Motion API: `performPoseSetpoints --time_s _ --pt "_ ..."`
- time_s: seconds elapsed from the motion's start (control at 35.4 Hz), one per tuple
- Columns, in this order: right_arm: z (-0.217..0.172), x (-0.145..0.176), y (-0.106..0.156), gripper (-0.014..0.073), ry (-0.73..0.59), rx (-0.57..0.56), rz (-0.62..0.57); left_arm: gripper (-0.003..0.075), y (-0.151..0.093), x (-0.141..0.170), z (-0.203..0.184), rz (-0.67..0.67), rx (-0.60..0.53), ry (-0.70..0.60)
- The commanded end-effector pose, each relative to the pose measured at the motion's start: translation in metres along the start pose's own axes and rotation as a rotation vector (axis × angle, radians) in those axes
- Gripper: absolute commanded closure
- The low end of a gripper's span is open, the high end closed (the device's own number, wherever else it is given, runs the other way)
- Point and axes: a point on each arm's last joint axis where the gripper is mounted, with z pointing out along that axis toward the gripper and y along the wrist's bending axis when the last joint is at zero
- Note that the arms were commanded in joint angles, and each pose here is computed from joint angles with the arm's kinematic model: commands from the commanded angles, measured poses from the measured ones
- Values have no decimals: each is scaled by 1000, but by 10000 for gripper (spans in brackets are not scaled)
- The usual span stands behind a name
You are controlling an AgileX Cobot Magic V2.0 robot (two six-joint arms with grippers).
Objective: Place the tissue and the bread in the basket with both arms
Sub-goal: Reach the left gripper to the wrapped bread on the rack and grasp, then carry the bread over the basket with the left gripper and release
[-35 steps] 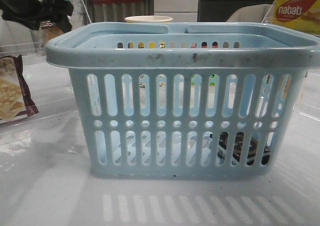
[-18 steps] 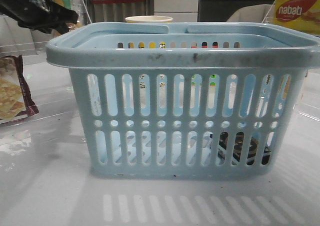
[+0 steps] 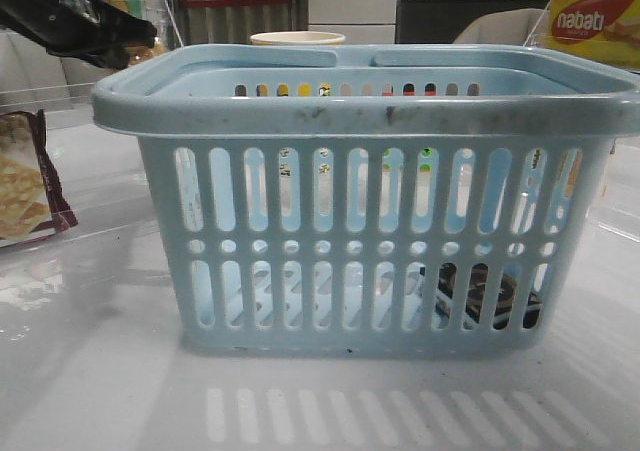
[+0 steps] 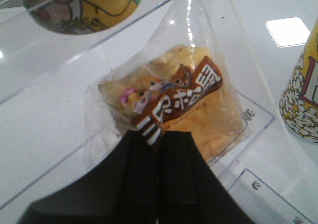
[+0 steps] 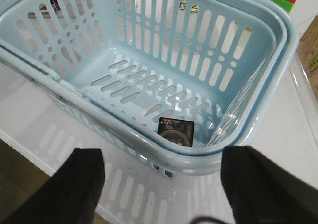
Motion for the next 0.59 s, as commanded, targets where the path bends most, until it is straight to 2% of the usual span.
performPoseSetpoints --time_s 0.0,0.23,0.42,0.56 --pt "-7 -14 -1 4 -99 7 -15 629 2 -50 -40 -5 -12 -201" --pt "-7 -14 -1 4 -99 7 -15 629 -6 -74 -81 4 8 -238" --pt "-7 -14 -1 4 -99 7 -15 629 -18 -86 -121 20 42 -207" --pt "-7 -14 -1 4 -99 7 -15 629 -39 -92 -152 40 102 -170"
